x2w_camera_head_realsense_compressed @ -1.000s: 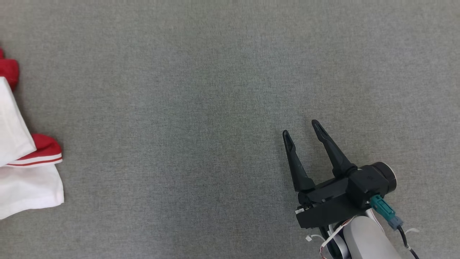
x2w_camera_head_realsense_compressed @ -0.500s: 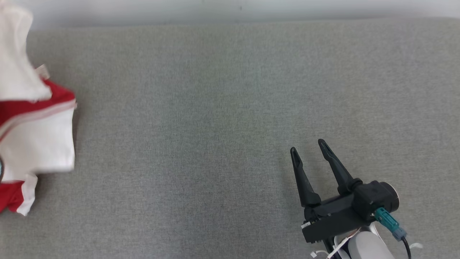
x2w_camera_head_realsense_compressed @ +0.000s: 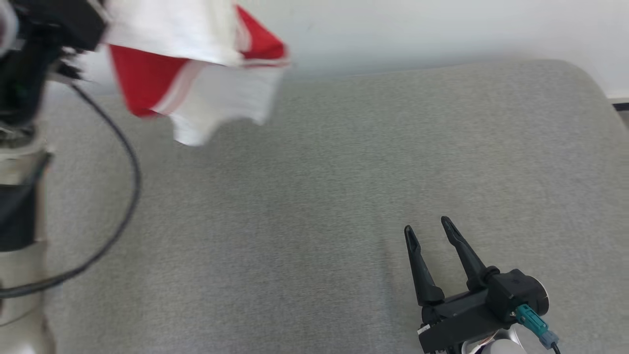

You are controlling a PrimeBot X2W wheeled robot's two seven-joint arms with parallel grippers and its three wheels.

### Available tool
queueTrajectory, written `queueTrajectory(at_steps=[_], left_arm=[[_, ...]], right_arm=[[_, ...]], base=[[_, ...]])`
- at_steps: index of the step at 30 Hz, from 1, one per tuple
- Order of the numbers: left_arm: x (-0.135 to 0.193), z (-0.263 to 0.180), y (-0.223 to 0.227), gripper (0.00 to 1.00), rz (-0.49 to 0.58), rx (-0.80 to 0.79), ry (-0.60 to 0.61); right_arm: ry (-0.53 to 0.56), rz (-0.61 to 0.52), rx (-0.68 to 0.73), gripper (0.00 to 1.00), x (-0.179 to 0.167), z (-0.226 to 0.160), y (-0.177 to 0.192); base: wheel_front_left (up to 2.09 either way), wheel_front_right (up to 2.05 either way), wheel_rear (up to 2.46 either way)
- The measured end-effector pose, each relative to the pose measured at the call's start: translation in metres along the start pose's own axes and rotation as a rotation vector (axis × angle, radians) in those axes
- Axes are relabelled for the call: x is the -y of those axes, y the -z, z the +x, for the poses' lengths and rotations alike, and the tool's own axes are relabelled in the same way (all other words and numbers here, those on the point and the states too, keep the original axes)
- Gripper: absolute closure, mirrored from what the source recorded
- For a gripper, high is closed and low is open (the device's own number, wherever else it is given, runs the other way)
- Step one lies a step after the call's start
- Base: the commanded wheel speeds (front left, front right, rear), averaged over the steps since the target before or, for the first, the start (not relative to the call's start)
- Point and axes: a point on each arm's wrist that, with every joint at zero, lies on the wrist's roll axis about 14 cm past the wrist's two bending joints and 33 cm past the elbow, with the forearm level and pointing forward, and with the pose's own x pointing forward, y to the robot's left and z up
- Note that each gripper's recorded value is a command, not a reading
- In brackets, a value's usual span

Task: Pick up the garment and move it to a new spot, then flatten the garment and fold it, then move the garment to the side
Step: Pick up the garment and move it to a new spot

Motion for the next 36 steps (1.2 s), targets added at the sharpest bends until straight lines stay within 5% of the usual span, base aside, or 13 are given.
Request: queueTrajectory(at_steps=[12, 23, 27, 29, 30, 32, 36], left_arm=[[0.101, 0.027, 0.093, 1.0, -0.073, -0.245, 0.298], [0.102, -0.008, 0.266, 1.0, -0.106, -0.612, 0.261], [0.093, -0.021, 0.308, 1.0, -0.099, -0.621, 0.18], [0.094, -0.027, 0.32, 0.58, -0.124, -0.594, 0.147], [0.095, -0.03, 0.324, 0.54, -0.137, -0.576, 0.134], [0.095, -0.033, 0.325, 0.0, -0.154, -0.513, 0.1], [0.088, -0.037, 0.306, 0.0, -0.127, -0.3, 0.03]], right_arm=[[0.123, -0.022, 0.033, 0.0, 0.036, -0.026, -0.016], [0.216, -0.036, 0.013, 0.0, 0.062, -0.045, -0.012], [0.249, -0.046, 0.007, 0.0, 0.071, -0.052, -0.012], [0.261, -0.053, 0.01, 0.0, 0.075, -0.054, -0.014], [0.265, -0.058, 0.012, 0.0, 0.076, -0.055, -0.014], [0.272, -0.069, 0.015, 0.0, 0.078, -0.057, -0.017], [0.291, -0.095, 0.026, 0.0, 0.084, -0.062, -0.022]], base=[[0.0, 0.0, 0.0], [0.0, 0.0, 0.0], [0.0, 0.0, 0.0], [0.0, 0.0, 0.0], [0.0, 0.0, 0.0], [0.0, 0.0, 0.0], [0.0, 0.0, 0.0]])
